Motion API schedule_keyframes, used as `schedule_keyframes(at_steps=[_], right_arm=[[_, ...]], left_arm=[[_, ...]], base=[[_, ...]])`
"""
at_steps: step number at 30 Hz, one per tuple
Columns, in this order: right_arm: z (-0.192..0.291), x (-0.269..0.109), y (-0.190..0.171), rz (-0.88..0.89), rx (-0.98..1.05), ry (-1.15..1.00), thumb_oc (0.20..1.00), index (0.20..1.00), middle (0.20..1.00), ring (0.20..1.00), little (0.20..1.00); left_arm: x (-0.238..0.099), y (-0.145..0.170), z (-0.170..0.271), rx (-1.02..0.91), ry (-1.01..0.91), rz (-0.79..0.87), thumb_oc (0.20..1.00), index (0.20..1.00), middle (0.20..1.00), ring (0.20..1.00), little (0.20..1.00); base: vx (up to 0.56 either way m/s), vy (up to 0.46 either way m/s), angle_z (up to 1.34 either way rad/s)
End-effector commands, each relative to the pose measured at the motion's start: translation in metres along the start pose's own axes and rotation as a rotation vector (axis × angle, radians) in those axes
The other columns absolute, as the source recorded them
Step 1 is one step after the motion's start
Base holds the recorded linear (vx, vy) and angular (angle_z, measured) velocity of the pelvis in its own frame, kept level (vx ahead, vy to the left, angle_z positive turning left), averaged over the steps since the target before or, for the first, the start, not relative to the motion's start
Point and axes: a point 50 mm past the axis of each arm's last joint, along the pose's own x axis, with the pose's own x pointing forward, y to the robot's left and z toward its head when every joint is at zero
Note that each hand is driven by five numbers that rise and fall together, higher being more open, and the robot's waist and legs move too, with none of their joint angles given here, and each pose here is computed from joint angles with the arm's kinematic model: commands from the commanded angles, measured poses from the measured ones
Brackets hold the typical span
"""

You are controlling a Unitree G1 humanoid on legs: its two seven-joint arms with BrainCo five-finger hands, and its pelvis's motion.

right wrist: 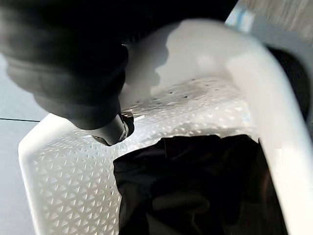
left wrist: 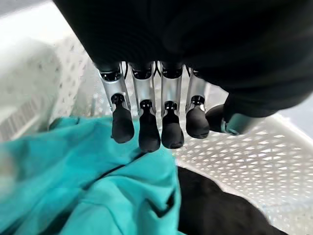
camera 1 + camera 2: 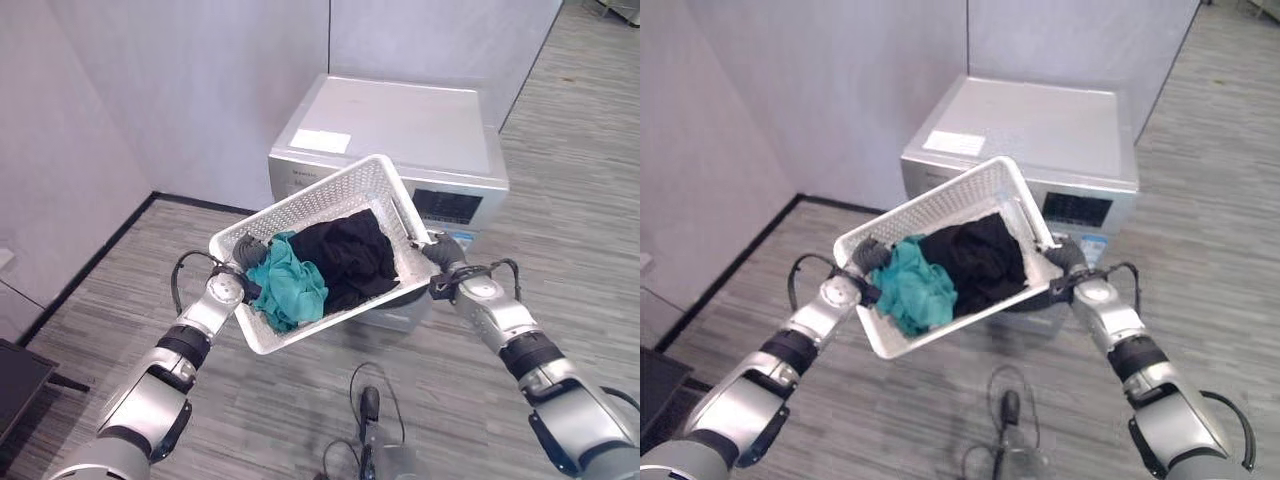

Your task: Grab the laundry basket,head to the washer,open it,put in the laundry and shut it.

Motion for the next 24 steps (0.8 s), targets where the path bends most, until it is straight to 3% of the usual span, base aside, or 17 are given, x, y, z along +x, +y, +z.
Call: schedule_keyframes(at_steps=[1,4,12,19,24], right_arm=[[0.151,-0.001,-0.008,0.023,0.196,-0.548,0.2,0.2,0.2,0.2,0.2],[0.171,-0.013,-0.022,0.01,0.207,-0.632,0.2,0.2,0.2,0.2,0.2],[0.183,-0.038,-0.019,0.061,0.177,-0.762,0.2,0.2,0.2,0.2,0.2],[0.163,-0.017,-0.047,-0.07,0.131,-0.598,0.2,0.2,0.2,0.2,0.2],[0.158,0.014,-0.08,-0.278,0.141,-0.361,0.2,0.2,0.2,0.2,0.2]], left_arm=[[0.006,0.007,0.012,0.041,-0.059,0.027,0.2,0.2,0.2,0.2,0.2],[0.009,0.01,0.015,0.043,-0.054,0.041,0.2,0.2,0.2,0.2,0.2],[0.003,0.028,0.012,-0.028,-0.075,0.099,0.2,0.2,0.2,0.2,0.2],[0.002,0.027,0.006,0.023,-0.062,0.085,0.2,0.2,0.2,0.2,0.2],[0.004,0.029,0.01,0.016,-0.073,0.069,0.2,0.2,0.2,0.2,0.2]], base=[[0.39,-0.164,-0.15],[0.19,-0.181,0.11],[0.21,-0.023,-0.41],[0.16,0.126,-0.66],[0.07,0.046,-0.18]])
